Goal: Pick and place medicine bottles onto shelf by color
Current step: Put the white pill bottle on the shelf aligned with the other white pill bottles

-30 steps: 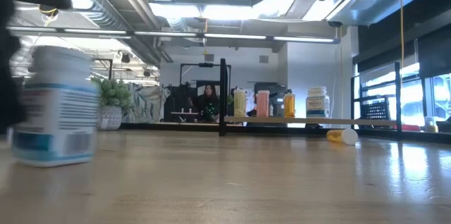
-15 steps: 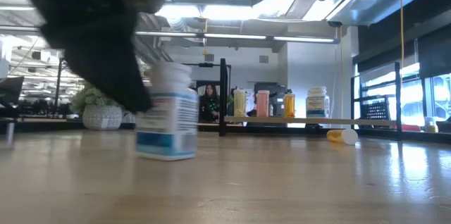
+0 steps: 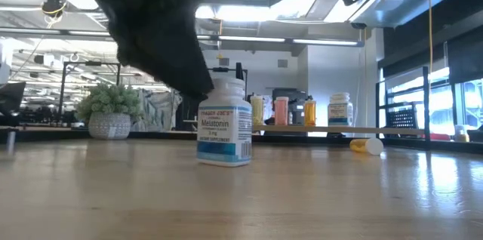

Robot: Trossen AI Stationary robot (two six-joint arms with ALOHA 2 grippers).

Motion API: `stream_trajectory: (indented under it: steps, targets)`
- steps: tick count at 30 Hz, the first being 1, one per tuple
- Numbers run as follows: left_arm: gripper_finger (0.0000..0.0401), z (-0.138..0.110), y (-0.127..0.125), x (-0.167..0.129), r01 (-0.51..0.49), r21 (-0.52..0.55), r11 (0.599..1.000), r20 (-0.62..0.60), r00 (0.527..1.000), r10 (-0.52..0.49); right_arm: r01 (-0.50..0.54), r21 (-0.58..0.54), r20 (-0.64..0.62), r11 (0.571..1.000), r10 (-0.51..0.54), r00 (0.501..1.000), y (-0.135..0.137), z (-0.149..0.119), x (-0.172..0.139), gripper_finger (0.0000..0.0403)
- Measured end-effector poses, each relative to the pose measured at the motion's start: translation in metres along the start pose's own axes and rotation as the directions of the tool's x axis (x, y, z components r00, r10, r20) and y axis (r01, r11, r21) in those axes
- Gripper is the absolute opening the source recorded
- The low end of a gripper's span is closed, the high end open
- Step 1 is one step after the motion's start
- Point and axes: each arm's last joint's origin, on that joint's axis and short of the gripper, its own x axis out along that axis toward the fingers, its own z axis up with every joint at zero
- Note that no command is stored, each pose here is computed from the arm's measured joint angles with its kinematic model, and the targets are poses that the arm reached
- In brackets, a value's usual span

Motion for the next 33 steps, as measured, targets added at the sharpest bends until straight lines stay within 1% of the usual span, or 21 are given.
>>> stream_trajectory:
  steps: [3,6,10,12,15,18,23,27,31,33]
  targets:
    - [0.015,0.003,-0.002,-0.013,0.024,0.001,1.0,0.011,1.0,-0.024,0.002,0.112,0.013,0.994,-0.003,1.0,0.0,0.001,0.0,0.0207]
    - [0.015,0.004,-0.004,-0.024,0.027,0.006,1.0,0.035,0.999,-0.027,0.02,0.122,0.038,0.992,-0.025,0.999,-0.002,0.005,0.0,0.0207]
    - [0.015,0.008,-0.002,-0.039,0.007,-0.015,1.0,0.078,0.997,-0.006,0.154,0.146,0.014,0.977,-0.157,0.987,-0.003,0.006,0.001,0.0206]
    - [0.015,0.009,-0.001,-0.044,-0.005,-0.041,0.999,0.097,0.995,0.009,0.207,0.125,-0.017,0.97,-0.206,0.978,-0.004,0.009,0.001,0.0205]
    - [0.015,0.013,0.005,-0.056,-0.034,-0.066,0.997,0.121,0.992,0.042,0.215,0.07,-0.063,0.974,-0.211,0.975,-0.007,0.019,0.003,0.0198]
    - [0.015,0.018,0.011,-0.068,-0.057,-0.092,0.994,0.15,0.986,0.07,0.221,0.041,-0.149,0.974,-0.213,0.966,-0.014,0.029,0.009,0.0194]
    - [0.015,0.029,0.022,-0.092,-0.076,-0.097,0.992,0.206,0.974,0.095,0.193,-0.05,-0.288,0.98,-0.199,0.937,-0.03,0.044,0.029,0.0192]
    - [0.015,0.032,0.032,-0.111,-0.081,-0.08,0.994,0.206,0.974,0.096,0.139,-0.138,-0.386,0.981,-0.182,0.904,-0.04,0.051,0.051,0.0192]
    - [0.015,0.034,0.043,-0.131,-0.078,-0.076,0.994,0.199,0.976,0.092,0.11,-0.156,-0.397,0.982,-0.164,0.903,-0.046,0.061,0.07,0.0192]
    - [0.015,0.035,0.048,-0.14,-0.077,-0.074,0.994,0.203,0.975,0.09,0.131,-0.148,-0.395,0.98,-0.18,0.901,-0.048,0.065,0.076,0.0192]
